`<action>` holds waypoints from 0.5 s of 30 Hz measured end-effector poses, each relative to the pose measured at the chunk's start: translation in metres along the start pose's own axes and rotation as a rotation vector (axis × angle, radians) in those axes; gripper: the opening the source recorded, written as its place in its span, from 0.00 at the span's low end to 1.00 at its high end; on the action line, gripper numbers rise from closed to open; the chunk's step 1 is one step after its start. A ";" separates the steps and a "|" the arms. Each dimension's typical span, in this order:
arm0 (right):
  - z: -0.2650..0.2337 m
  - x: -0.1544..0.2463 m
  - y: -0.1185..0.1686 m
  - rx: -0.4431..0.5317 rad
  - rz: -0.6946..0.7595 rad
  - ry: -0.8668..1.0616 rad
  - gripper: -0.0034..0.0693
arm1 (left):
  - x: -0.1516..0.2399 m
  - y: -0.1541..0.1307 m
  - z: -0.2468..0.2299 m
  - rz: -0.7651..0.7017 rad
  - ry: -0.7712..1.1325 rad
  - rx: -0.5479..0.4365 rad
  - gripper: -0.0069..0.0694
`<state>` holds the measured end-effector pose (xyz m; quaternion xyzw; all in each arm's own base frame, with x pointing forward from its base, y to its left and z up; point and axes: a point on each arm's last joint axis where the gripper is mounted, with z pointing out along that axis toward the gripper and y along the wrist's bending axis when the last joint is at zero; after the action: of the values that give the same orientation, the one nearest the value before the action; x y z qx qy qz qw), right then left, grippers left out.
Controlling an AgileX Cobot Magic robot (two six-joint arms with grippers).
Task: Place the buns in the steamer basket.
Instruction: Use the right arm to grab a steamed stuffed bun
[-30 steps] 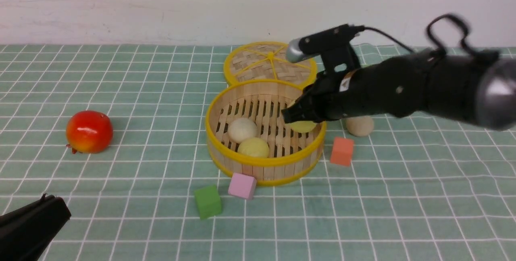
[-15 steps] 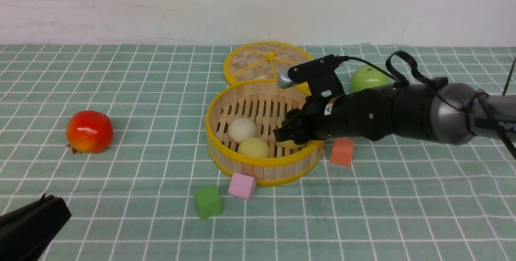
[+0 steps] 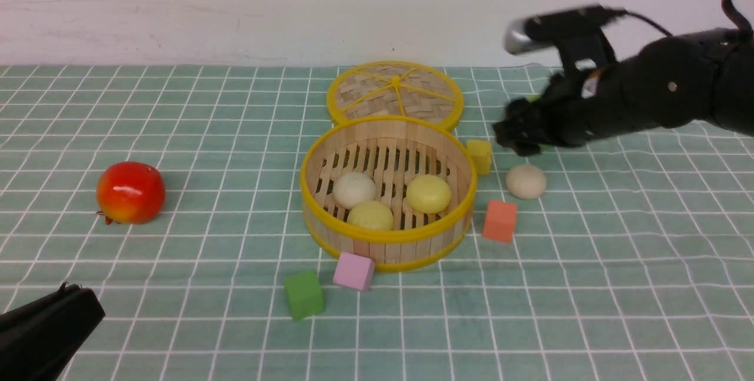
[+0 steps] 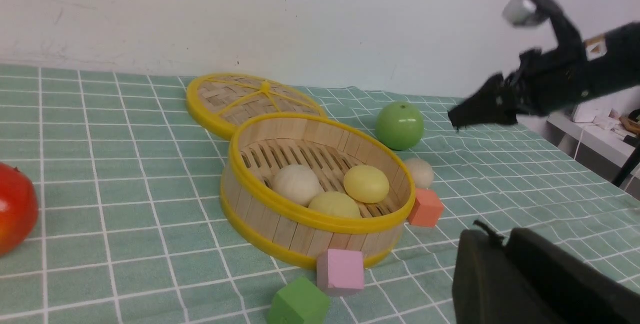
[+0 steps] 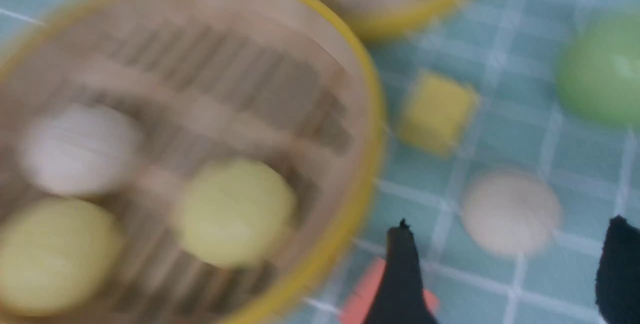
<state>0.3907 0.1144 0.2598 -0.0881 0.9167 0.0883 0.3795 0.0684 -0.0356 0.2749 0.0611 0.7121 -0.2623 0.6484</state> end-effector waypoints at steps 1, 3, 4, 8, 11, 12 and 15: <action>0.007 0.003 -0.007 0.014 0.018 0.035 0.69 | 0.000 0.000 0.000 0.000 0.000 0.000 0.17; 0.025 0.005 -0.017 0.032 0.041 0.081 0.66 | 0.000 0.000 0.000 0.000 0.000 0.000 0.17; 0.034 0.002 -0.019 0.035 0.044 0.086 0.64 | 0.000 0.000 0.000 0.000 0.000 0.000 0.17; 0.058 -0.012 -0.021 0.036 0.038 0.075 0.63 | 0.000 0.000 0.000 0.000 0.000 0.000 0.18; 0.078 -0.016 -0.023 0.042 0.020 0.085 0.62 | 0.000 0.000 0.000 0.000 0.000 0.000 0.19; 0.084 -0.016 -0.023 0.045 0.014 0.093 0.62 | 0.000 0.000 0.000 0.000 0.000 0.000 0.19; 0.101 -0.011 -0.026 0.059 -0.009 0.123 0.62 | 0.000 0.000 0.000 0.000 0.000 0.000 0.19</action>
<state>0.4729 0.1133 0.1949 -0.0863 0.9401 0.0540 0.3252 0.0684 -0.0356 0.2749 0.0611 0.7121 -0.2623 0.6484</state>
